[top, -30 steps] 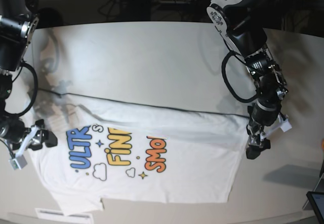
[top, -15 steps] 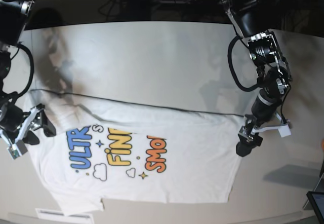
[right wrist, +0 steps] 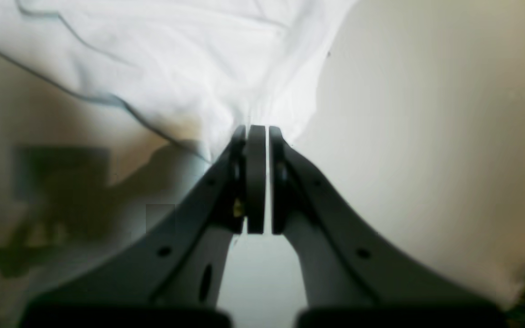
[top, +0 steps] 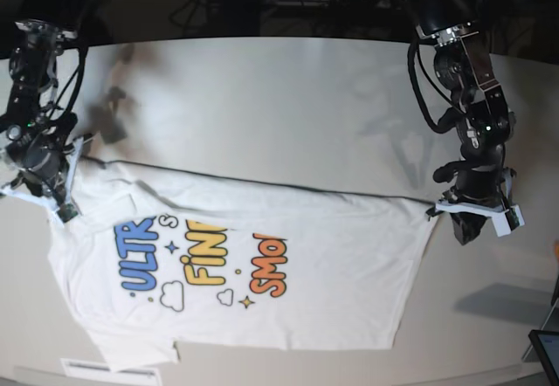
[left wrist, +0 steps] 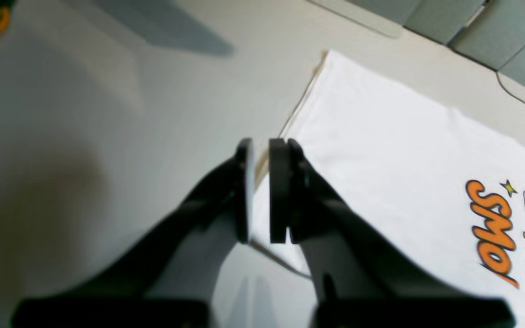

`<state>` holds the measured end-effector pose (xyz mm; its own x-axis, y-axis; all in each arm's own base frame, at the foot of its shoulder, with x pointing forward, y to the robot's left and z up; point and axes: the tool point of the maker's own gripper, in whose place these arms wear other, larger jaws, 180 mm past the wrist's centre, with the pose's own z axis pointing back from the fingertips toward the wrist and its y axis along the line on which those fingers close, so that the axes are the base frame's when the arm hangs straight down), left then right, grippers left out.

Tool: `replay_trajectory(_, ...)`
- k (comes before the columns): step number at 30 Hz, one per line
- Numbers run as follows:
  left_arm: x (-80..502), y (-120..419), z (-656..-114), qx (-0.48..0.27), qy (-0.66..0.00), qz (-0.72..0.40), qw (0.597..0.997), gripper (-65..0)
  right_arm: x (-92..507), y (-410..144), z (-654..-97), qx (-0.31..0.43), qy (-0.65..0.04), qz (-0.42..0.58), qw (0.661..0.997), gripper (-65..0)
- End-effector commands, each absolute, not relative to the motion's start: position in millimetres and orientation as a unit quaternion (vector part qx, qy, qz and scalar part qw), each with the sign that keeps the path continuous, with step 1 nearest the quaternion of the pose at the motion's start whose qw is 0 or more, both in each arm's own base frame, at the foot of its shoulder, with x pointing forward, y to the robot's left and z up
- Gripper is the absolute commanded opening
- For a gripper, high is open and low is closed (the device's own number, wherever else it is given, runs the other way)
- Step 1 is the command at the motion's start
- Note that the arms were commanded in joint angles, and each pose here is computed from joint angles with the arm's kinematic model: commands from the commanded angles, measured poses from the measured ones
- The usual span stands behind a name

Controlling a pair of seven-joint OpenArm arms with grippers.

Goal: Fold the T-shirt properly
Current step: 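Release the shoulder with the right gripper and lift it away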

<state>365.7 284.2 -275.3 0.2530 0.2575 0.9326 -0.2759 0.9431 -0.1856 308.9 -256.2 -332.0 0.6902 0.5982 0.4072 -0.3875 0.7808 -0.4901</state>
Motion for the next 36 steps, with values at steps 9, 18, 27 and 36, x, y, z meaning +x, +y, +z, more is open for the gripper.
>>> replay_trajectory(9, 373.5, 308.7, -282.5, 0.106, -0.577, 0.131, 0.799, -60.0, 297.4, -152.6, -362.6, -0.226, -0.280, 0.422, 0.832, -65.0)
replay_trajectory(18, 400.0, 280.6, -305.4, 0.164, -0.537, 0.027, 0.827, -60.0, 312.1, -129.3, -350.5, -0.228, -0.306, 0.409, 0.829, -64.7)
replay_trajectory(27, 399.8, 280.8, -309.1, 0.161, -0.533, 0.029, 0.830, -60.0, 312.4, -126.3, -350.4, -0.225, -0.309, 0.412, 0.827, -42.2)
replay_trajectory(36, 399.2, 282.9, -308.7, 0.163, -0.533, 0.032, 0.830, -60.0, 325.4, -123.5, -365.9, -0.215, -0.292, 0.421, 0.832, -31.9)
